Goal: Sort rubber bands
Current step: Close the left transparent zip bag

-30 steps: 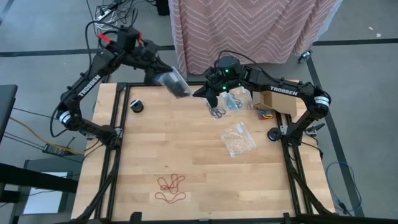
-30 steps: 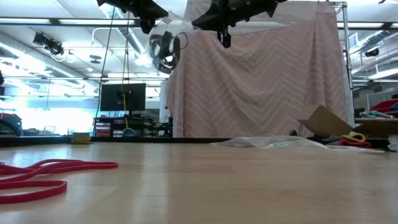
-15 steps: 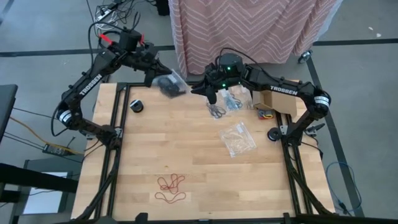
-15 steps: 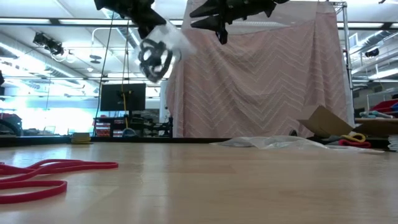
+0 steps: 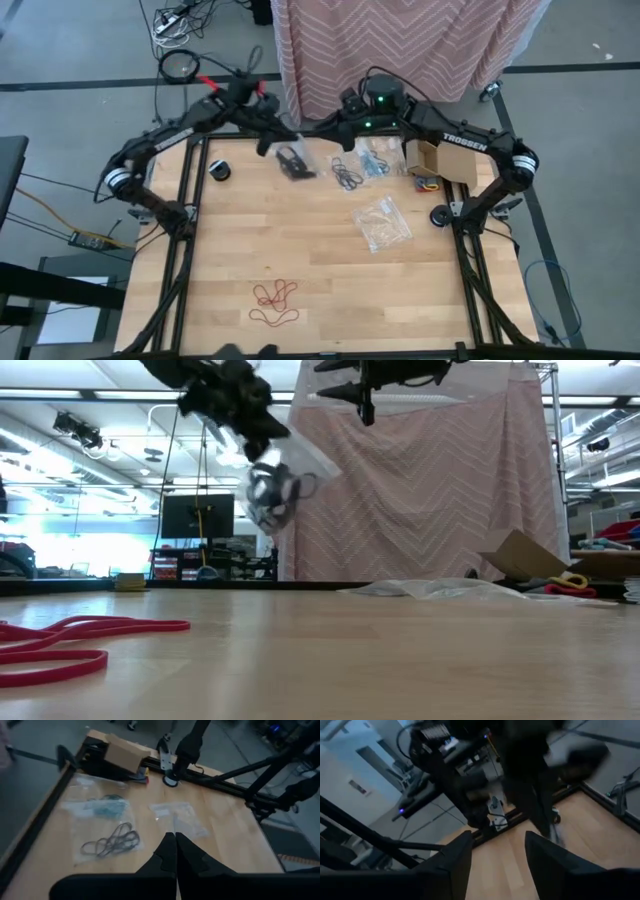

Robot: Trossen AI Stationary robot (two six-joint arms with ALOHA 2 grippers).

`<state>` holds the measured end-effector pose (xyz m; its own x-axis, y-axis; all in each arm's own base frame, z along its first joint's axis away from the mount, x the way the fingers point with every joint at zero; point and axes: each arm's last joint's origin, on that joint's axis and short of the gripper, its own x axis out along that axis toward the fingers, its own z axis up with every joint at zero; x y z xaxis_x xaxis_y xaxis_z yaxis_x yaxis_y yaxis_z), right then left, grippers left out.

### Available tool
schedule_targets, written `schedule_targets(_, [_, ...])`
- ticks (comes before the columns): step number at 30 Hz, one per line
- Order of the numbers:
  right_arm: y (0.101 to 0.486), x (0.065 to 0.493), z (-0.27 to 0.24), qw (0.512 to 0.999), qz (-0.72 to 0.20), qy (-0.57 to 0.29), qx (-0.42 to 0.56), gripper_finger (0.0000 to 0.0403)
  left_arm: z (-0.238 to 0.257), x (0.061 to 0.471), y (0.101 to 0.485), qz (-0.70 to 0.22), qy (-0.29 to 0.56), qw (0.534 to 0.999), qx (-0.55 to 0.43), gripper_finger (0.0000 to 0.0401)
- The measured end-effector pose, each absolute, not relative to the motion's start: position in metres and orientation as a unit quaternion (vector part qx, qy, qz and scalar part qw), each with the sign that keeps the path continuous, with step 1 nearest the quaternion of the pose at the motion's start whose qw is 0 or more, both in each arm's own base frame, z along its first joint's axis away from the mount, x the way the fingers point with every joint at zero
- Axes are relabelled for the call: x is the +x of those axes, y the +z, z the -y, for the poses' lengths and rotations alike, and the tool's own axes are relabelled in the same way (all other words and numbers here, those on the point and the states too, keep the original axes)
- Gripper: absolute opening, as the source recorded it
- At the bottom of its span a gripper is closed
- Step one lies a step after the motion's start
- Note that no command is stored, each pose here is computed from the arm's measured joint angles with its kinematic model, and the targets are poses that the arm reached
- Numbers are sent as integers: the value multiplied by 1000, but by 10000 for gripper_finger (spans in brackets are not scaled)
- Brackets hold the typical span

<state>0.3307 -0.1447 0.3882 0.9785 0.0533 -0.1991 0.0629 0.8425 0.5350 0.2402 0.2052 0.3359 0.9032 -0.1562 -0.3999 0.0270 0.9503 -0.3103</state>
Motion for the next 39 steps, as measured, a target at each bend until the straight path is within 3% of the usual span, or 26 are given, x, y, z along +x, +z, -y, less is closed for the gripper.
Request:
schedule_targets(13, [435,279,144,965,-34,-40,258,150,-243,331,214,-259,-88,918,-287,0])
schedule_targets(26, [450,246,140,959,-32,-86,269,150,-292,379,235,-210,-44,953,-215,4])
schedule_targets(34, [443,244,136,967,-79,-45,237,150,-271,378,203,-336,-51,885,-319,65])
schedule_targets(39, [442,242,137,970,-90,-14,227,150,-259,372,203,-375,-62,854,-355,106])
